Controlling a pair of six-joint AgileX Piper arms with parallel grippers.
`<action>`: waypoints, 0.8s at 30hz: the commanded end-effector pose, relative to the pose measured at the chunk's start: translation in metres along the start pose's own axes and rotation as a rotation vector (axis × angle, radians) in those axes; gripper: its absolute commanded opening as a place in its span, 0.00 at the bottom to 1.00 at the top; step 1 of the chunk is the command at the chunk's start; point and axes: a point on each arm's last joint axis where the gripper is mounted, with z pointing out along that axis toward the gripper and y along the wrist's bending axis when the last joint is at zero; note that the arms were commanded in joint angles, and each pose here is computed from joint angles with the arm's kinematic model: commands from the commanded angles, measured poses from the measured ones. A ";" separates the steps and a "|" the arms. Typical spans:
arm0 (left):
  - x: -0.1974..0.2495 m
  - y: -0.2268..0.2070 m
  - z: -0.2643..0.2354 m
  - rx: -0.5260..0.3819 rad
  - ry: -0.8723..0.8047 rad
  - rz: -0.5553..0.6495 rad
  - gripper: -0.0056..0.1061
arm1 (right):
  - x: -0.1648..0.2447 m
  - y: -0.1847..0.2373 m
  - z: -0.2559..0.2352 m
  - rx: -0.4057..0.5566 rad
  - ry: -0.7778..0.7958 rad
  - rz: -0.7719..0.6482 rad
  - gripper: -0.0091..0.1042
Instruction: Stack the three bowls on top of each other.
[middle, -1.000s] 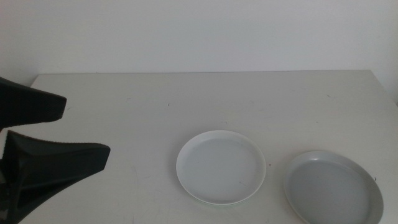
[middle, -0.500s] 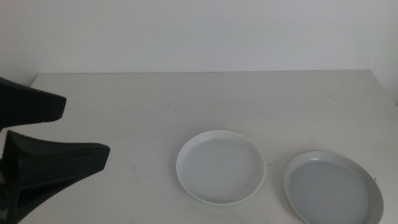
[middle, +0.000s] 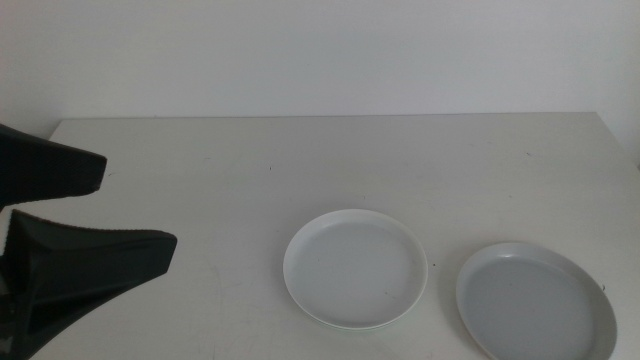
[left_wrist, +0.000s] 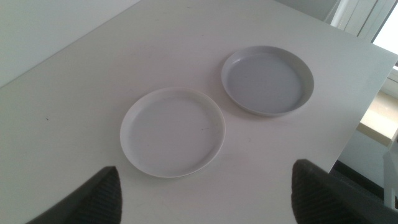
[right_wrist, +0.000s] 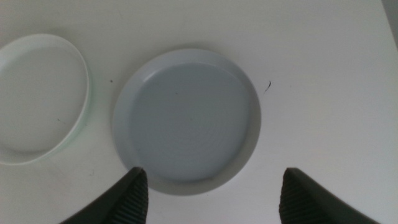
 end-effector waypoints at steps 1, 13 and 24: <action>-0.013 -0.001 -0.006 0.001 -0.097 -0.012 0.99 | -0.014 0.001 0.002 0.006 -0.034 -0.008 0.55; -0.013 -0.001 -0.006 0.001 -0.097 -0.012 0.99 | -0.045 -0.003 0.094 0.077 0.175 -0.031 0.55; -0.013 -0.001 -0.006 0.001 -0.097 -0.012 0.99 | -0.066 -0.032 0.173 0.078 0.324 0.011 0.53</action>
